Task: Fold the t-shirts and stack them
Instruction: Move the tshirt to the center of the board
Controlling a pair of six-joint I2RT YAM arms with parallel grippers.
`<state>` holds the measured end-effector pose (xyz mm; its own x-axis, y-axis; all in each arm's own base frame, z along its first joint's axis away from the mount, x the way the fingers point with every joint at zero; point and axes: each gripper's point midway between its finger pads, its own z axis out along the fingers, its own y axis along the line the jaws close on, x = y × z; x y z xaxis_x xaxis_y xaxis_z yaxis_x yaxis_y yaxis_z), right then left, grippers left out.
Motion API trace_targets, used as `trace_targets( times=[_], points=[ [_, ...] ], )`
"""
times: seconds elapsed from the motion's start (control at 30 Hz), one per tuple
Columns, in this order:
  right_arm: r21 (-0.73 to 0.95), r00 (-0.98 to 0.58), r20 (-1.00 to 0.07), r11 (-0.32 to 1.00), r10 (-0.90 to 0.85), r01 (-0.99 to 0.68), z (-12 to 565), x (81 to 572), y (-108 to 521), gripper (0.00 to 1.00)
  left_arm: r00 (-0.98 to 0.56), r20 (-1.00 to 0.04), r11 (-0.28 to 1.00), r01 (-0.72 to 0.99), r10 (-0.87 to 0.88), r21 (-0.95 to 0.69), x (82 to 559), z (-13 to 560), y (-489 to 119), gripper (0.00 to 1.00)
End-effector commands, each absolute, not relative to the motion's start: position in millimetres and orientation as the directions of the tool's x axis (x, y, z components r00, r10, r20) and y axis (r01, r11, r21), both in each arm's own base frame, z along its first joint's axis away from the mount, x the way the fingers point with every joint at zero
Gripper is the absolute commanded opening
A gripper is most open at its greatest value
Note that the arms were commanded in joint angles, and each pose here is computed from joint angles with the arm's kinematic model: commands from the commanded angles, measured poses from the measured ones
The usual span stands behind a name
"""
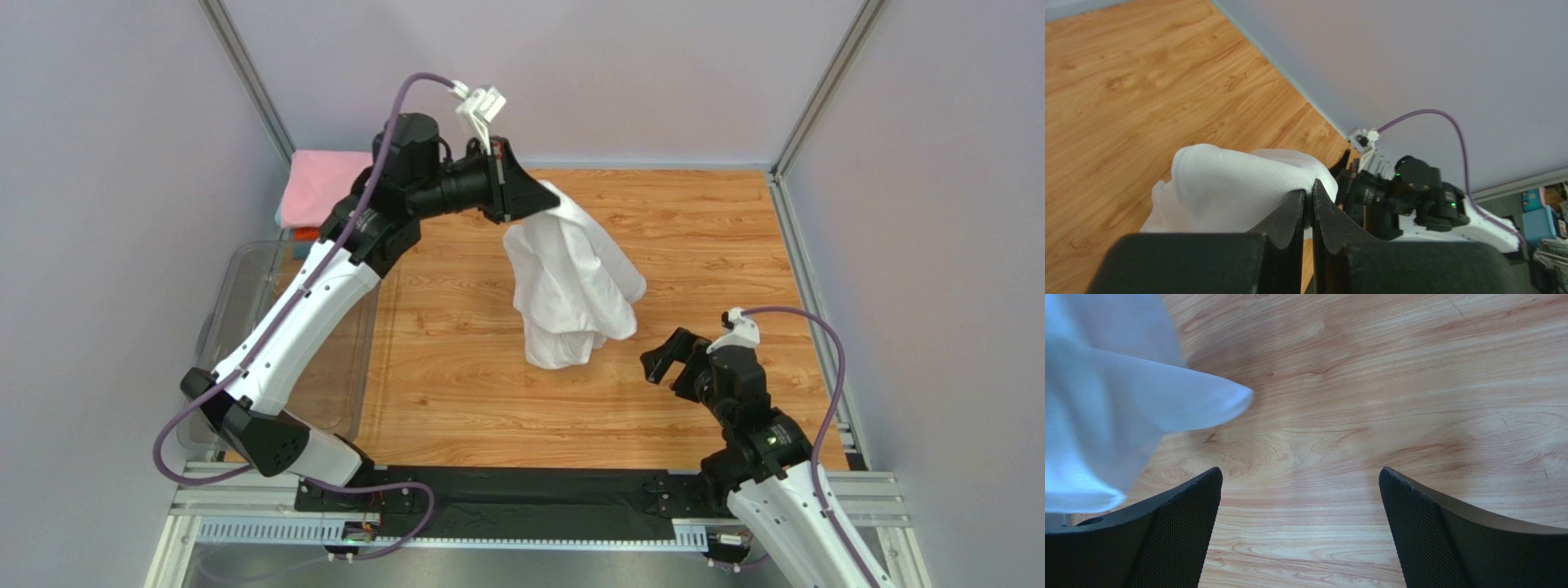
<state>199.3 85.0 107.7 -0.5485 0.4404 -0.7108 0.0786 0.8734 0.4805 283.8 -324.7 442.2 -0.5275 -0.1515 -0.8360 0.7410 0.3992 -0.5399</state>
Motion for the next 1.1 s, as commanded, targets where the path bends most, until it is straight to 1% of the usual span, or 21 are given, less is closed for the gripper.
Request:
trace_targets(
  times=[0.0,0.07,0.1,0.17,0.2,0.23,0.3,0.37,0.43,0.47,0.5,0.57,0.6,0.63,0.67,0.7,0.83,0.97,1.03,1.07],
  points=[
    [0.489,-0.511,-0.728,0.869,0.457,0.08,113.2,205.8,82.8,1.0,-0.548,-0.834,0.4,0.752,-0.063,-0.524,275.6,401.6,-323.7,0.12],
    [0.487,-0.515,-0.725,0.869,0.456,0.084,111.7,205.3,82.9,1.0,-0.569,-0.821,0.437,0.731,-0.033,-0.524,277.9,372.5,-320.8,0.2],
    [0.487,-0.514,-0.725,0.869,0.458,0.086,111.3,205.3,82.6,1.0,-0.6,-0.8,0.474,0.701,-0.012,-0.533,279.2,342.6,-317.3,0.32],
    [0.485,-0.517,-0.723,0.87,0.459,0.094,109.9,205.1,81.8,1.0,-0.634,-0.774,0.508,0.667,0.003,-0.545,278.3,314.8,-313.0,0.45],
    [0.486,-0.517,-0.721,0.869,0.461,0.097,109.6,205.0,81.6,1.0,-0.668,-0.744,0.561,0.619,0.008,-0.549,280.9,286.4,-306.9,0.65],
    [0.487,-0.519,-0.718,0.868,0.463,0.099,108.7,204.8,81.9,1.0,-0.687,-0.727,0.595,0.586,0.005,-0.55,282.4,273.2,-302.4,0.68],
    [0.486,-0.519,-0.72,0.868,0.462,0.099,109.4,204.9,81.6,1.0,-0.72,-0.694,0.676,0.513,0.005,-0.528,281.9,244.4,-286.3,0.85],
    [0.484,-0.523,-0.716,0.869,0.463,0.105,107.9,204.6,81.3,1.0,-0.73,-0.683,0.738,0.457,-0.008,-0.497,277.2,227.0,-268.6,0.93],
    [0.483,-0.524,-0.715,0.869,0.463,0.109,107.0,204.8,81.1,1.0,-0.73,-0.683,0.781,0.411,-0.028,-0.471,273.3,217.1,-253.4,0.96],
    [0.484,-0.526,-0.713,0.869,0.462,0.107,106.6,204.3,81.5,1.0,-0.71,-0.703,0.791,0.405,-0.045,-0.459,268.7,222.6,-244.3,0.97],
    [0.479,-0.527,-0.715,0.871,0.459,0.109,106.7,204.6,80.9,1.0,-0.715,-0.697,0.835,0.352,-0.051,-0.422,266.0,204.6,-228.4,0.99],
    [0.474,-0.529,-0.715,0.873,0.458,0.115,106.3,204.7,80.2,1.0,-0.687,-0.72,0.861,0.303,-0.099,-0.408,258.3,207.2,-208.6,1.0],
    [0.473,-0.528,-0.714,0.873,0.46,0.12,105.7,205.2,79.6,1.0,-0.697,-0.711,0.884,0.267,-0.098,-0.384,252.2,189.9,-196.8,1.0],
    [0.472,-0.532,-0.712,0.873,0.459,0.122,104.4,204.9,79.8,1.0,-0.687,-0.718,0.893,0.251,-0.108,-0.374,249.4,186.4,-189.4,1.0],
    [0.47,-0.533,-0.71,0.874,0.459,0.126,103.9,205.2,79.2,1.0,-0.665,-0.736,0.888,0.254,-0.128,-0.383,243.3,191.6,-183.8,1.0],
    [0.468,-0.535,-0.711,0.875,0.455,0.122,104.2,205.1,79.7,1.0,-0.675,-0.726,0.895,0.235,-0.13,-0.379,237.3,175.2,-177.8,1.0],
    [0.466,-0.544,-0.706,0.876,0.454,0.126,103.6,204.8,80.2,1.0,-0.675,-0.709,0.875,0.202,-0.202,-0.44,222.4,150.2,-171.9,1.0],
    [0.478,-0.554,-0.698,0.871,0.453,0.11,104.9,204.2,84.7,1.0,-0.599,-0.748,0.836,0.227,-0.285,-0.5,234.7,149.6,-179.4,1.0],
    [0.486,-0.564,-0.693,0.869,0.449,0.095,105.6,203.4,88.0,1.0,-0.593,-0.753,0.837,0.228,-0.285,-0.497,242.8,145.1,-184.0,1.0],
    [0.486,-0.568,-0.694,0.87,0.443,0.085,106.2,203.3,89.7,1.0,-0.571,-0.763,0.825,0.245,-0.302,-0.51,250.0,153.1,-189.7,1.0]
  ],
)
